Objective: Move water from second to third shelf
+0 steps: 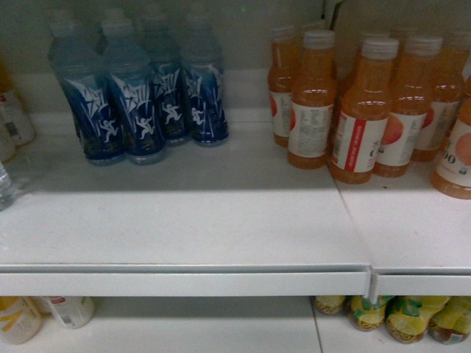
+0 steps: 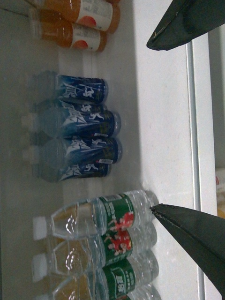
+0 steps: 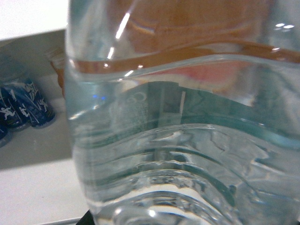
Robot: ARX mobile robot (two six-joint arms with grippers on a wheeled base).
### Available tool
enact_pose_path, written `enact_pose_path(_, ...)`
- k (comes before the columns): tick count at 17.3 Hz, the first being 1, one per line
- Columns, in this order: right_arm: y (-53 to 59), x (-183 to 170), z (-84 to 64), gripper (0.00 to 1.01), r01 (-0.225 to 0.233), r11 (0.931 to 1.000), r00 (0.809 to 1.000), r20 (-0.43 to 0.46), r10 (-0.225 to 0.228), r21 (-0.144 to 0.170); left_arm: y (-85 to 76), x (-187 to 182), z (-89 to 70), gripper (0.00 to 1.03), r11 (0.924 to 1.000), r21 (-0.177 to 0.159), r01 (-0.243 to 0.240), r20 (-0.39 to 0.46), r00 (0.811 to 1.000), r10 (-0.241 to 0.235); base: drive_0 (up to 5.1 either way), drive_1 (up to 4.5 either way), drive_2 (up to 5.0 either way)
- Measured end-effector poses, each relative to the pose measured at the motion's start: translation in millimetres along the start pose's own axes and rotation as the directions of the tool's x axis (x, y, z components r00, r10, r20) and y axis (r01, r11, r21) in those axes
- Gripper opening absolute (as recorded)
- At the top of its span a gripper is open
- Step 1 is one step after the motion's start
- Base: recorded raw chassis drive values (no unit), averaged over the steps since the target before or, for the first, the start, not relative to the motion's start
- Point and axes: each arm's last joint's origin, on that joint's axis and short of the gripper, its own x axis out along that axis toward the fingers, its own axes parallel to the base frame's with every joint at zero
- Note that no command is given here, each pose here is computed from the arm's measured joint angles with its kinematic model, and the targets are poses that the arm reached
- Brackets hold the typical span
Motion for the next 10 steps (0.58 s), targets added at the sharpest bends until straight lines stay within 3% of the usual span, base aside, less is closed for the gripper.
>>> enact_pose_path(10, 0.2, -0.3, 0.2, 0.40, -0.002, 1.0000, 1.000, 0.001, 0.002, 0.000, 0.0, 0.0, 0.0, 0.98, 1.0000, 0.000, 0.000, 0.000, 1.000, 0.000, -5.0, 2.42, 2.4)
